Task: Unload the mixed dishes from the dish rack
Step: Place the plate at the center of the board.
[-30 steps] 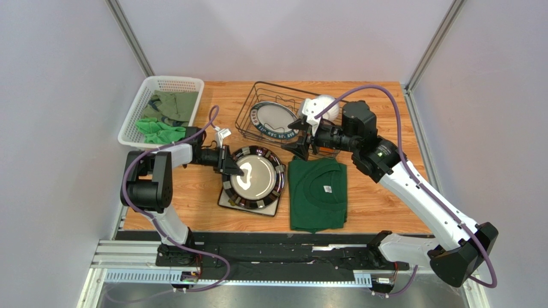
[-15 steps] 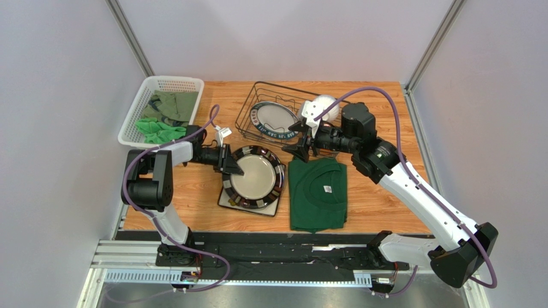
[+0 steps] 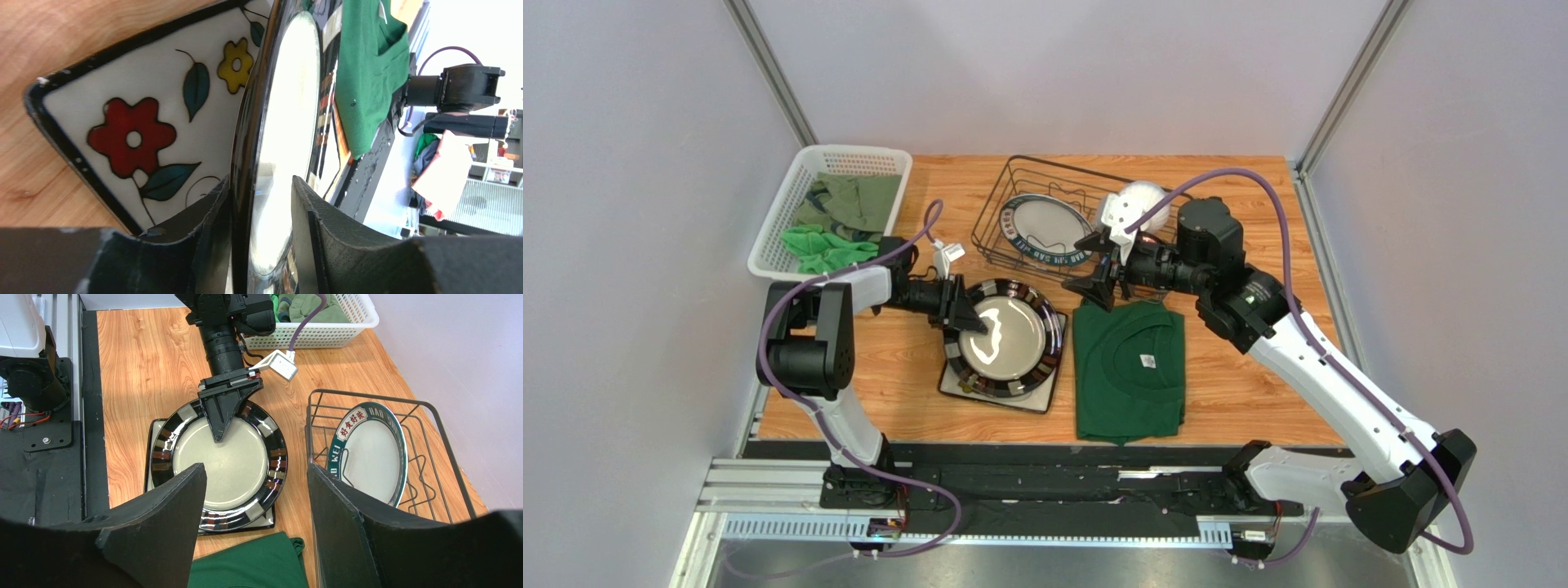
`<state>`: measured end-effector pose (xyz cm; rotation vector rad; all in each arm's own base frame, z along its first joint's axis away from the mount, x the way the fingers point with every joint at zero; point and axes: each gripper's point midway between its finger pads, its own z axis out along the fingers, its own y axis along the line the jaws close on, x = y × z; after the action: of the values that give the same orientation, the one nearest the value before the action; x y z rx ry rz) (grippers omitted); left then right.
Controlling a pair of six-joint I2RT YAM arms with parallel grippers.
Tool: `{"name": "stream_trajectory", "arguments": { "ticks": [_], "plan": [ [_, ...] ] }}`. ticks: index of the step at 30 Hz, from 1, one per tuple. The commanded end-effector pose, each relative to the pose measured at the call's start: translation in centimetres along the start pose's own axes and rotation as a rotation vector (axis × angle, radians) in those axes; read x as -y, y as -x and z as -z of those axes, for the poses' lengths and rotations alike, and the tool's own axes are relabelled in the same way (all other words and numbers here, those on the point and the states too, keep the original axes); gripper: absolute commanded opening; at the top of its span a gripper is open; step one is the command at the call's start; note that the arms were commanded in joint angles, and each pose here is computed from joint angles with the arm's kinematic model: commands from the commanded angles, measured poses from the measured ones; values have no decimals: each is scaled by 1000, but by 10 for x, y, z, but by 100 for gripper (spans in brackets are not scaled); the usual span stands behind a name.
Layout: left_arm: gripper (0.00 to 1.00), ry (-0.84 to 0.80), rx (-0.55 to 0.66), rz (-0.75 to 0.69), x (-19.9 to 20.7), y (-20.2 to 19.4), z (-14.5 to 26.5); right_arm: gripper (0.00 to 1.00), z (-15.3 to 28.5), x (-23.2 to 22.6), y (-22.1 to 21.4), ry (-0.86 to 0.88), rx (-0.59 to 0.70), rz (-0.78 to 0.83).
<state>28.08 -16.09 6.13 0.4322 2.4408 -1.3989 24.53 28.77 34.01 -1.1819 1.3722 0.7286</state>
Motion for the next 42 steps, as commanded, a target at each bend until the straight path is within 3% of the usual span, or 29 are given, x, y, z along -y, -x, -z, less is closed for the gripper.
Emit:
{"name": "stream_trajectory", "arguments": {
  "ticks": [1,9,24,42],
  "plan": [
    [48,-9,17,-41,5,16,5,67,4,4,13,-19,45,51],
    [55,102,15,-56,-5,18,12,66,3,4,14,-14,45,48],
    [57,277,12,-127,-16,18,31,67,4,2,11,-12,43,47],
    [57,339,-34,-145,-21,4,37,66,1,2,4,-13,36,47]
  ]
}}
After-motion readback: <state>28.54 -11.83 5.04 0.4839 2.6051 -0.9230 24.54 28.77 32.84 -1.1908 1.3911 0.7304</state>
